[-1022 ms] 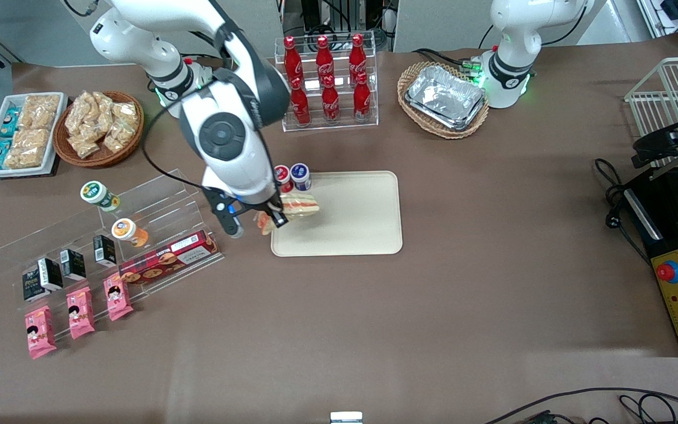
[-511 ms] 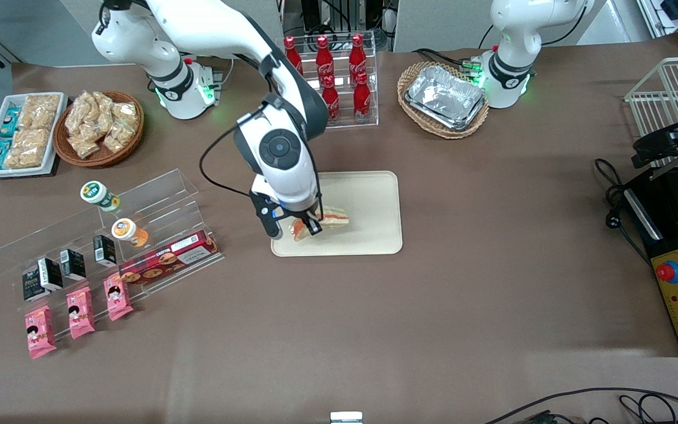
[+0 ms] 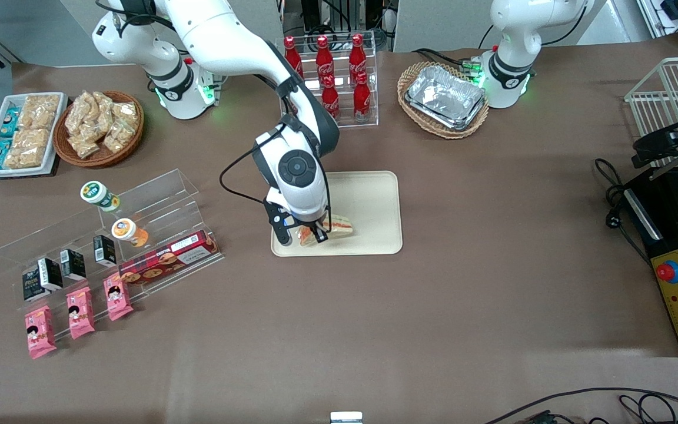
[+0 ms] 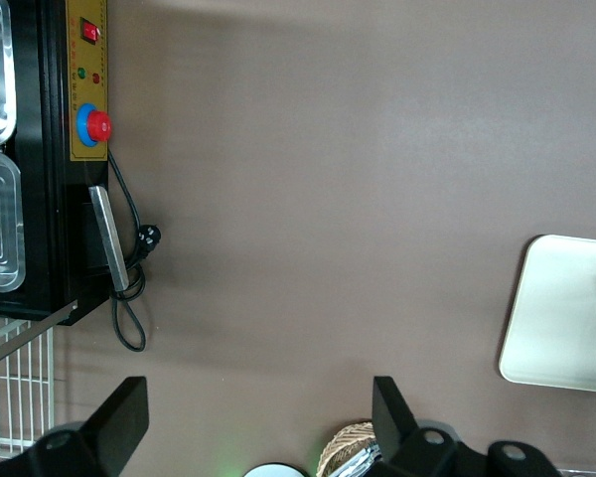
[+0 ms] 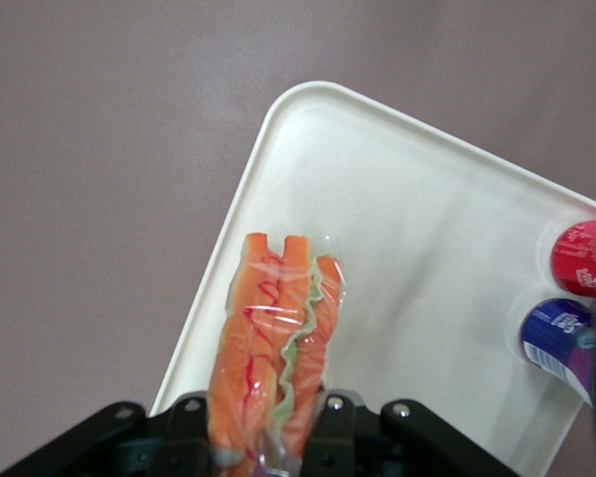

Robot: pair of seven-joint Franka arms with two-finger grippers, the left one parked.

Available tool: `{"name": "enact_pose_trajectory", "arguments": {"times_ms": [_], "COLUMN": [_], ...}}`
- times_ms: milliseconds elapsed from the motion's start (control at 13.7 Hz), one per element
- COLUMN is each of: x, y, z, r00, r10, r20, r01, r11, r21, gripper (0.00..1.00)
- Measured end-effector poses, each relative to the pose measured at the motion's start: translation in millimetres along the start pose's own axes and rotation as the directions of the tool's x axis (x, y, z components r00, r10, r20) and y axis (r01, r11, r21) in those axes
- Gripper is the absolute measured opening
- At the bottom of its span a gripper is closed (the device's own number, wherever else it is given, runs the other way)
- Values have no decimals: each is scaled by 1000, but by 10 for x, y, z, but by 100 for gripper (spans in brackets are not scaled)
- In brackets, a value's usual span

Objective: Place sandwich on tray
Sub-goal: 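Lower the sandwich onto the tray and open the right gripper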

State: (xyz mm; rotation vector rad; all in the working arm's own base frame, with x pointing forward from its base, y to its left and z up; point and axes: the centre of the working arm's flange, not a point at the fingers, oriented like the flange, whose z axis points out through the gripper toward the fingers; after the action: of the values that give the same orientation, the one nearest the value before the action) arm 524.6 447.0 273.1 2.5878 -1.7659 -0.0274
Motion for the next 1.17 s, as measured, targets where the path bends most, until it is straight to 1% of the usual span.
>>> {"name": "enact_pose_trajectory", "arguments": {"times_ms": [292,438,584,657,730,803,1169], "x": [-3,-1,-3,1,15,39,92], "y": [-16,-21,-28,-31,-37,-47,-70], "z": [135,193,274,306,326,336,345], "r00": [1000,999,998,998,997,997,996], "r10": [26,34,52,57,62,67,80], "r20": [17,20,34,37,36,36,41], "r01": [-26,-34,-52,-58,-62,-67,-80], "r11": [1000,999,999,998,998,998,997], "r21": [2,3,2,2,3,4,8], "gripper": [26,28,28,29,33,41,94]}}
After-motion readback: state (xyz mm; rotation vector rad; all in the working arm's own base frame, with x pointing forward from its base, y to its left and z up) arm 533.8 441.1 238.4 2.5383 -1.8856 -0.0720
